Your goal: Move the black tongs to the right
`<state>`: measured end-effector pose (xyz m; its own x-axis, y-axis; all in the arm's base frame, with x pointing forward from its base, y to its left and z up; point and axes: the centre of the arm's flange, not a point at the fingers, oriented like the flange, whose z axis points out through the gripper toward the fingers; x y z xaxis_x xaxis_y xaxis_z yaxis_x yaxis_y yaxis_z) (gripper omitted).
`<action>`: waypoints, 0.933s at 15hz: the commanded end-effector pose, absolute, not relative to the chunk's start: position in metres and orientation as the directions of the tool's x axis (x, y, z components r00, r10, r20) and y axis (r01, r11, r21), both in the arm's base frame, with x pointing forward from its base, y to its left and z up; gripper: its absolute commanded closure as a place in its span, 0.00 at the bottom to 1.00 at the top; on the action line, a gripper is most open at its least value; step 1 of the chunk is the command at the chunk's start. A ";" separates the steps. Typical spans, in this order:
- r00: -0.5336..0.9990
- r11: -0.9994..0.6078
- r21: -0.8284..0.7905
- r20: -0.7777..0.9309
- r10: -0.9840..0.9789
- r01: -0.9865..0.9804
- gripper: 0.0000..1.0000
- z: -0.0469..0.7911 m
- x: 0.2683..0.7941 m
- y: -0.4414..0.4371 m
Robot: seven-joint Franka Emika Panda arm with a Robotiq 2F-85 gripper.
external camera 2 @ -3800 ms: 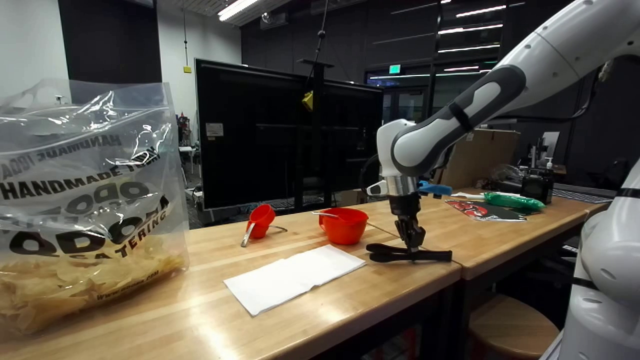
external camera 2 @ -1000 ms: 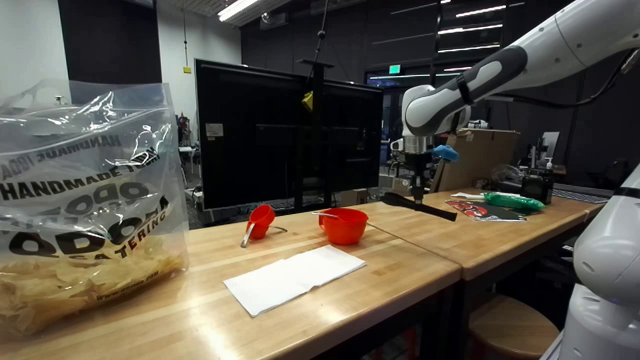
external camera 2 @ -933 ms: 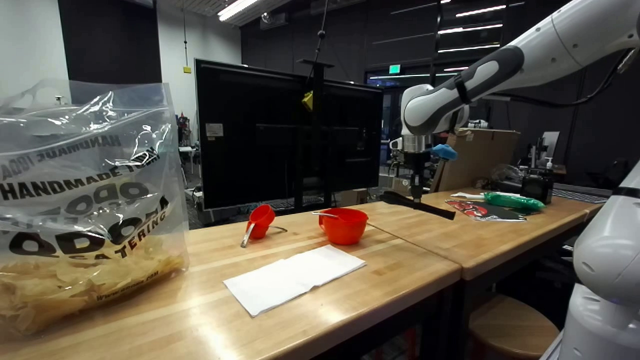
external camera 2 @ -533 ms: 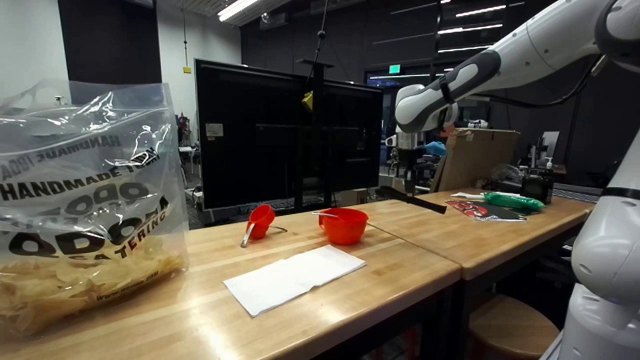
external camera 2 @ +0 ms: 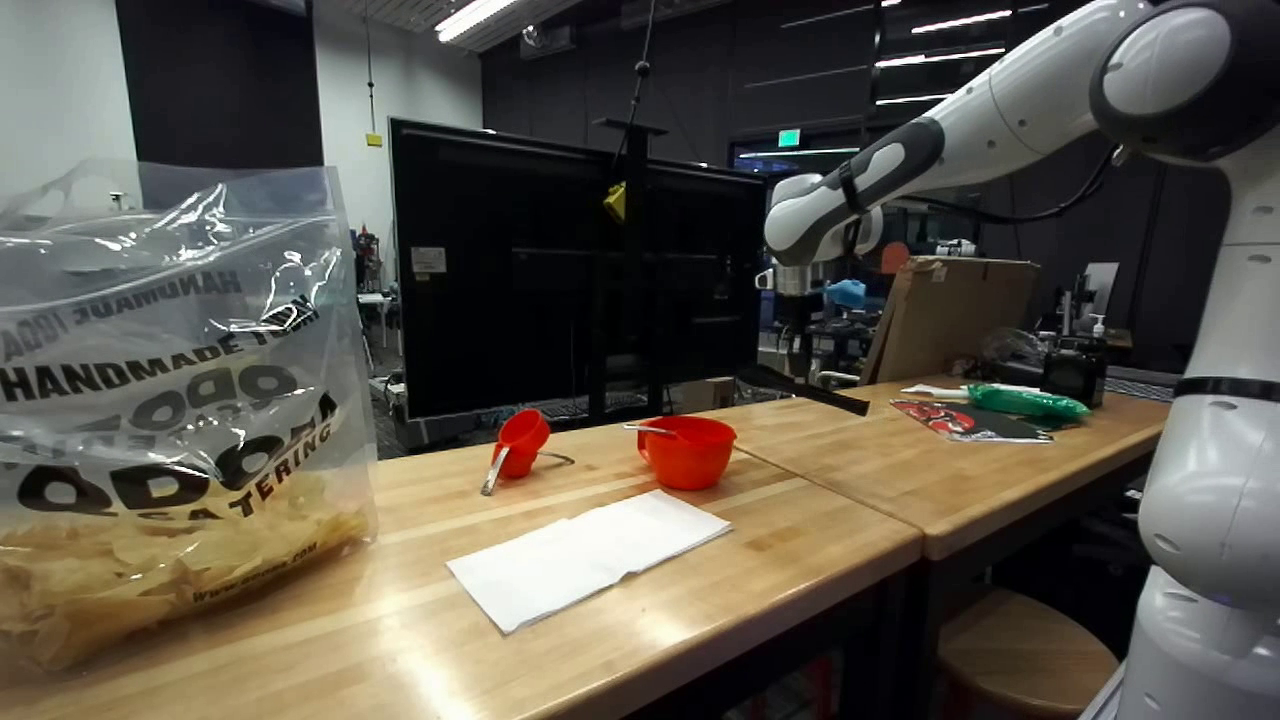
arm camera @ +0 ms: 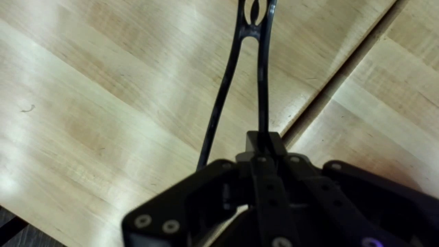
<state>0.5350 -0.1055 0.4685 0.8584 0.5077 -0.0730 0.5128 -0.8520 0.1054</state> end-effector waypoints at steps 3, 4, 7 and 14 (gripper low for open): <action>0.867 -0.864 0.071 -0.077 0.493 0.498 0.99 0.469 0.574 -0.120; 0.868 -0.867 0.065 -0.076 0.490 0.495 0.99 0.467 0.577 -0.122; 0.873 -0.872 0.051 -0.078 0.482 0.486 0.99 0.461 0.588 -0.132; 0.884 -0.887 0.023 -0.098 0.458 0.462 0.99 0.435 0.607 -0.148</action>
